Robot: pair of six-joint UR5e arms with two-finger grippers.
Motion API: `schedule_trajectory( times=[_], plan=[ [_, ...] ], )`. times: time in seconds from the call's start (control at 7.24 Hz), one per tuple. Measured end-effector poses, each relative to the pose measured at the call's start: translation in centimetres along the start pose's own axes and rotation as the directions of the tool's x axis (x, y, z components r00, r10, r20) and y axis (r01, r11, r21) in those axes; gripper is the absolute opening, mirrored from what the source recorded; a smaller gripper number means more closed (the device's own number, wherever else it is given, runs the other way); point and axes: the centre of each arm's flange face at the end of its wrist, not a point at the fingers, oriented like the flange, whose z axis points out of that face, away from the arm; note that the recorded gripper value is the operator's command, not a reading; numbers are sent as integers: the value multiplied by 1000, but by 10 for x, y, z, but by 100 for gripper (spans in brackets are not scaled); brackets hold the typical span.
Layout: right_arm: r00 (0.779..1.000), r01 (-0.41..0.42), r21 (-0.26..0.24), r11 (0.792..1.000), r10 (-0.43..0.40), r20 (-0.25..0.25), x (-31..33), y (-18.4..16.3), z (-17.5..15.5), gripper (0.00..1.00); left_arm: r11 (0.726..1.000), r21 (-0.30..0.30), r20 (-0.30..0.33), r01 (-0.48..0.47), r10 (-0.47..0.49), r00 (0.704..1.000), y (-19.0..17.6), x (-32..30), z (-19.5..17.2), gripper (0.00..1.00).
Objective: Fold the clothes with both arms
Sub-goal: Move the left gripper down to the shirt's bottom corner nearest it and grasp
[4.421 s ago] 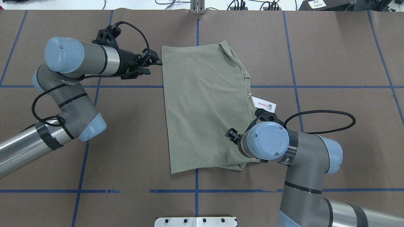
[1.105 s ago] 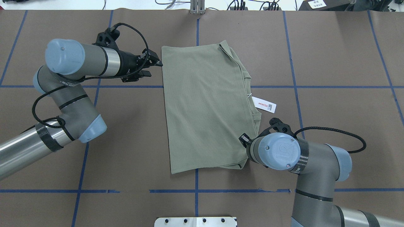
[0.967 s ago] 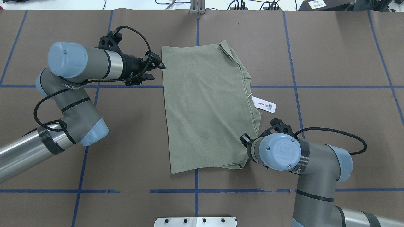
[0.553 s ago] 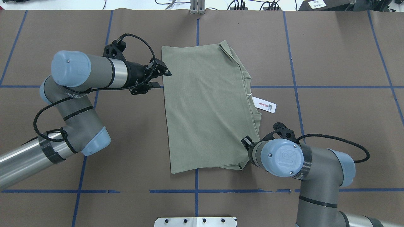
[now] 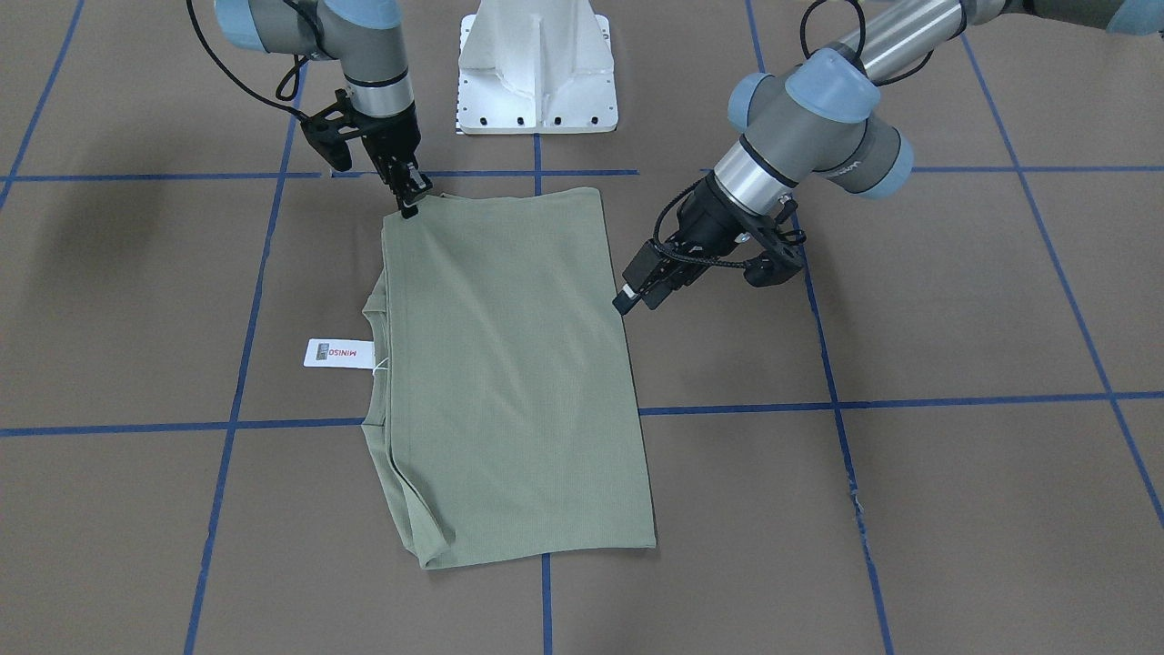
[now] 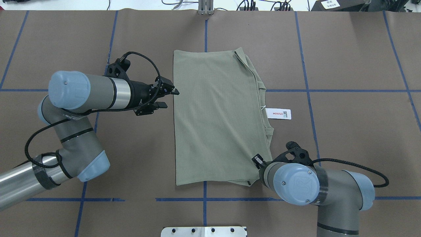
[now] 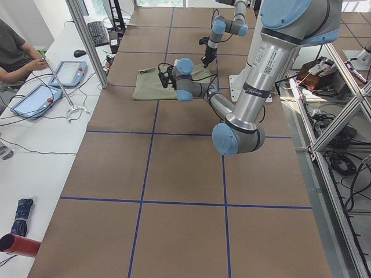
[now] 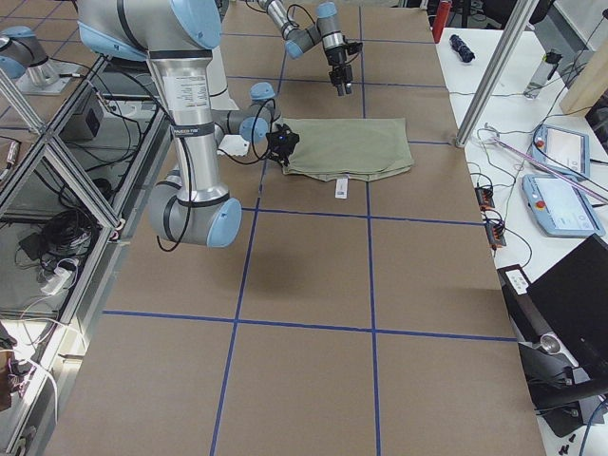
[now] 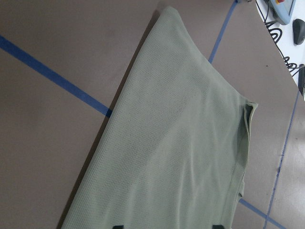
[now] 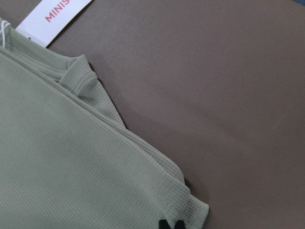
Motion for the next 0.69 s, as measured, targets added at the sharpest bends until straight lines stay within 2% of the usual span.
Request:
schedule_trajectory(
  times=[0.14, 0.41, 0.69],
  plan=[
    [1000, 1, 1, 1000, -1, -1, 1, -1, 0, 0, 1000, 9, 16, 21, -21, 1000, 26, -5, 9, 69],
    [1000, 6, 1, 1000, -6, -4, 3, -2, 0, 0, 999, 38, 93, 25, -28, 995, 89, -14, 20, 70],
    [1000, 10, -2, 1000, -10, -6, 3, -2, 0, 0, 999, 37, 185, 17, -23, 982, 127, -33, 24, 73]
  ],
)
